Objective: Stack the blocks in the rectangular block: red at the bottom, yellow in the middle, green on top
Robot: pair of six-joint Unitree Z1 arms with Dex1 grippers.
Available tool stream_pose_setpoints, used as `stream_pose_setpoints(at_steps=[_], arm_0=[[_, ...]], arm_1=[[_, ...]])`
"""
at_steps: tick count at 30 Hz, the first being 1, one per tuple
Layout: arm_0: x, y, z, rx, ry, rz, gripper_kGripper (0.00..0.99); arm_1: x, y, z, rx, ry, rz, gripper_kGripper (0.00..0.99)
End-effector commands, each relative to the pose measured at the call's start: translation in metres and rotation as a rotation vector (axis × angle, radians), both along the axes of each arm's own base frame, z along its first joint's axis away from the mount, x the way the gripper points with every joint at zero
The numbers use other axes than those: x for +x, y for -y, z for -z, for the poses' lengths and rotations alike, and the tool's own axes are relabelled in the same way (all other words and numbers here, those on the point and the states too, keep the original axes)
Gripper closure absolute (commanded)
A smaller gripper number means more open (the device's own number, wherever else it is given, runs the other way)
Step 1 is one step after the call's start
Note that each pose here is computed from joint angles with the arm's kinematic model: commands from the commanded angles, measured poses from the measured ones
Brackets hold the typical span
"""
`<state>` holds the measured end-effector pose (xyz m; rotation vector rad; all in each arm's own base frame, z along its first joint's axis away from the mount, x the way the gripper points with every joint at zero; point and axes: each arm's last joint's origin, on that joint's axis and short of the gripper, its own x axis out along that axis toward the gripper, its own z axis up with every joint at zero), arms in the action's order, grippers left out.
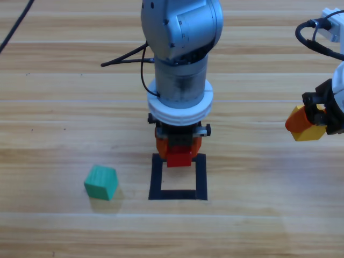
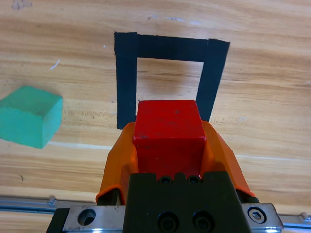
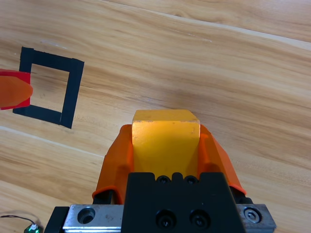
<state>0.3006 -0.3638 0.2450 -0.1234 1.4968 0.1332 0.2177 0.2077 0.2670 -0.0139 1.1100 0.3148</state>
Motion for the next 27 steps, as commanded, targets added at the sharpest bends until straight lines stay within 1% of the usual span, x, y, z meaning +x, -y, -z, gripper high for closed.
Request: stream_pose_setpoints(at_steps=[1,6,10,16,27], arm_0=[[-0.002,0.008,0.035,0.071,-0.043,-0.009,0.99],[0.001,0.014,0.057,0.073,-0.078,0.001,0.99],[0.003,0.019,0.069,0.059,-0.094,0.018,0.99],[0.004,0.022,0.07,0.042,-0.091,0.018,0.99],[0.005,0.021,0.074,0.047,-0.093,0.033,0.99]], arm_1=[[0.001,-0.006,0.025,-0.056,-0.065,-0.014,0.99],[0.001,-0.007,0.026,-0.057,-0.066,-0.015,0.99],[0.002,-0.007,0.027,-0.058,-0.065,-0.014,0.99],[0.002,-0.008,0.028,-0.059,-0.064,-0.016,0.99],[0.003,-0.009,0.03,-0.061,-0.067,-0.018,0.99]])
